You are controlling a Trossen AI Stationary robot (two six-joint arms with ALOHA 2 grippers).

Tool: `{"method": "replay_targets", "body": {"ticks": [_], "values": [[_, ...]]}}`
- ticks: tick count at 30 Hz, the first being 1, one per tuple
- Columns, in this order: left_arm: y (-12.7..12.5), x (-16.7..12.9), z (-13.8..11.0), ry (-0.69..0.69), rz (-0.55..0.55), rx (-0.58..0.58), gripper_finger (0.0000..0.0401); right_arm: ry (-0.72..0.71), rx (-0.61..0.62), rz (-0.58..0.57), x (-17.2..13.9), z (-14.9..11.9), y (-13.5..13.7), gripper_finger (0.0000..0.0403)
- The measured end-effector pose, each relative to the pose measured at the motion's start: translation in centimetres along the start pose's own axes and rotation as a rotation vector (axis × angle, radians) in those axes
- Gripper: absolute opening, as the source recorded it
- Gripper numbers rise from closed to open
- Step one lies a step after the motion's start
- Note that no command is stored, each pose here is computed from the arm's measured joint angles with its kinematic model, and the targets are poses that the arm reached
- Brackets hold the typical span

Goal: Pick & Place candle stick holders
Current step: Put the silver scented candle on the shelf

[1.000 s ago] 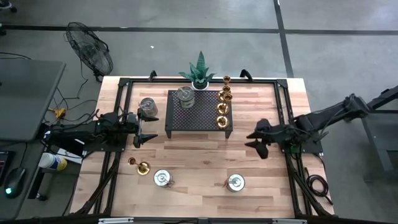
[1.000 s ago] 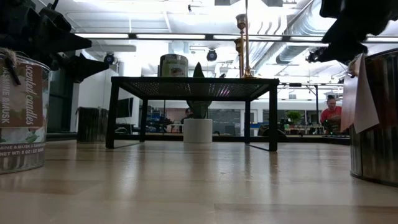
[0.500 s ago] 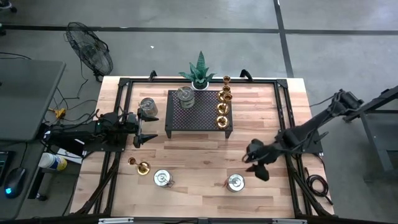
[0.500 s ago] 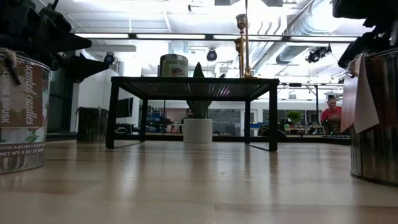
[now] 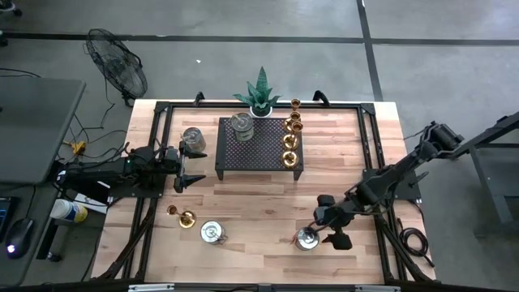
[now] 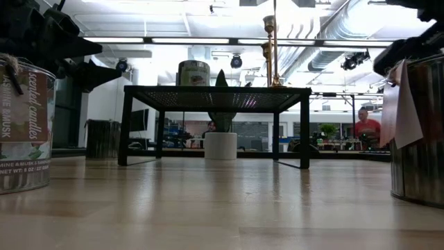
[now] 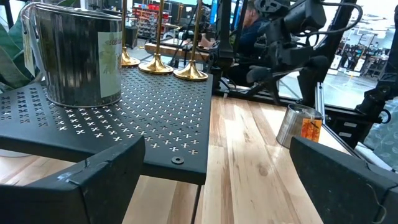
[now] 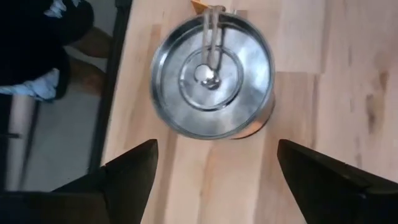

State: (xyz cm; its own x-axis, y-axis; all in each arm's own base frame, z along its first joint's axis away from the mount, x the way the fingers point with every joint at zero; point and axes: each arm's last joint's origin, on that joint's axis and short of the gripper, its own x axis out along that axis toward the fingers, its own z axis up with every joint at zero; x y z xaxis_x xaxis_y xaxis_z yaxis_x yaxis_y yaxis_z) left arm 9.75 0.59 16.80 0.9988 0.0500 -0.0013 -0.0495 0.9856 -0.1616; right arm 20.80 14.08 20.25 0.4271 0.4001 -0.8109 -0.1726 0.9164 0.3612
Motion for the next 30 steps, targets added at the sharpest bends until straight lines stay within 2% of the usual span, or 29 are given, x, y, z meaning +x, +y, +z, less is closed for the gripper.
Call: {"method": "replay_targets", "body": {"ticks": [8, 15, 17, 23, 25, 30], "values": [[0.0, 0.0, 0.0, -0.001, 0.0, 0.0, 0.0392, 0.039, 0.047, -0.026, 0.9, -0.3, -0.6, 0.0323], [0.0, 0.0, 0.0, -0.001, 0.0, 0.0, 0.0392, 0.01, 0.039, -0.08, 1.0, -0.5, -0.4, 0.0323], [0.0, 0.0, 0.0, -0.001, 0.0, 0.0, 0.0392, -0.02, 0.047, -0.119, 1.0, -0.5, -0.3, 0.0323], [0.0, 0.0, 0.0, -0.001, 0.0, 0.0, 0.0392, -0.115, 0.171, -0.258, 1.0, -1.0, 0.1, 0.0323], [0.0, 0.0, 0.0, -0.001, 0.0, 0.0, 0.0392, -0.111, 0.159, -0.243, 1.1, -1.4, 0.5, 0.0323], [0.0, 0.0, 0.0, -0.001, 0.0, 0.0, 0.0392, -0.053, 0.165, -0.1, 3.0, -4.6, 0.3, 0.0327]]}}
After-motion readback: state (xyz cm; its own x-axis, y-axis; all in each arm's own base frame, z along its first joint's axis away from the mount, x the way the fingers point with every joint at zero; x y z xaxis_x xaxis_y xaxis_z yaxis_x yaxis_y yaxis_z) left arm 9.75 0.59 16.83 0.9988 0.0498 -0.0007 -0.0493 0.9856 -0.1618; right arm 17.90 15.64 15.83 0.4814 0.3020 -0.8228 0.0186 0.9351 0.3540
